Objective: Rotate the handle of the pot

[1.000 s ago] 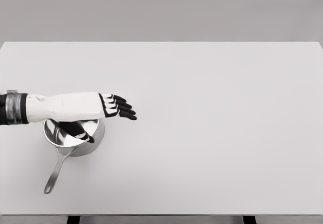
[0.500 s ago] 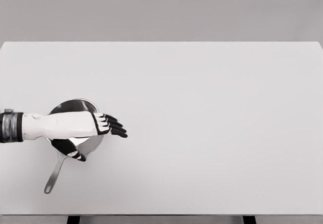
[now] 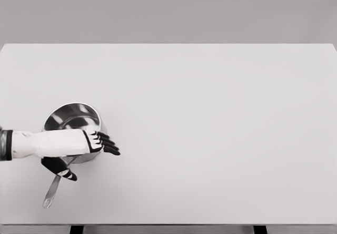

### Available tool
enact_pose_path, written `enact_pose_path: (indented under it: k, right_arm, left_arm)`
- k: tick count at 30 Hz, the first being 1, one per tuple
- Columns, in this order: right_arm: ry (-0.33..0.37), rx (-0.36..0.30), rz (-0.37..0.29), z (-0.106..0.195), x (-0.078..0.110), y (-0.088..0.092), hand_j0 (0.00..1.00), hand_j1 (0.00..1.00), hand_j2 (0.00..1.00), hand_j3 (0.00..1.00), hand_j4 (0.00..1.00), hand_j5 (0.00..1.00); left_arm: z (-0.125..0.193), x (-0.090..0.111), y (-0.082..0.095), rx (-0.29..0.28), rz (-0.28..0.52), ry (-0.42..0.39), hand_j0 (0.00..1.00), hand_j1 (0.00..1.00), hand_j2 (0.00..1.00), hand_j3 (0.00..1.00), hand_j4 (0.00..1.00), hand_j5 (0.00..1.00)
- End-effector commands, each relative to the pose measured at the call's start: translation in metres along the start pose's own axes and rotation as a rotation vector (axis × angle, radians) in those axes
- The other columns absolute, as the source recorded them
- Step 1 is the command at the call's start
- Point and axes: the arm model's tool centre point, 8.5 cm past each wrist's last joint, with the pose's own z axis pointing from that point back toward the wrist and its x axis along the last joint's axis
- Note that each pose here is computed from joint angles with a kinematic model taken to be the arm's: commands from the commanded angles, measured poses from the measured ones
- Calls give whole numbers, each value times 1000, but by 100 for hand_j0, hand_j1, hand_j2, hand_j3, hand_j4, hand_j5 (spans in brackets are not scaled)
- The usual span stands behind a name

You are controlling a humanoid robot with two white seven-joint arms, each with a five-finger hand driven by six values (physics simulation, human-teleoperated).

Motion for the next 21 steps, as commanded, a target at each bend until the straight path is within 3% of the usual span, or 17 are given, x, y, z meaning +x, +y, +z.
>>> enact_pose_path:
  k: [1, 9, 16, 21]
  right_arm:
    - [0, 1, 0, 0, 0, 0, 100, 100, 100, 100, 100, 100]
    - [0, 1, 0, 0, 0, 0, 100, 100, 100, 100, 100, 100]
    - [0, 1, 0, 0, 0, 0, 100, 100, 100, 100, 100, 100]
    - [0, 1, 0, 0, 0, 0, 100, 100, 100, 100, 100, 100]
  left_arm:
    - [5, -1, -1, -3, 5, 13, 100, 100, 100, 100, 100, 100]
    - [15, -3, 3, 4, -3, 40, 100, 100, 100, 100, 100, 100]
    - [26, -4, 24, 28, -54, 67, 100, 100, 100, 100, 100, 100]
    - [32, -5, 22, 23, -51, 84, 100, 100, 100, 100, 100, 100]
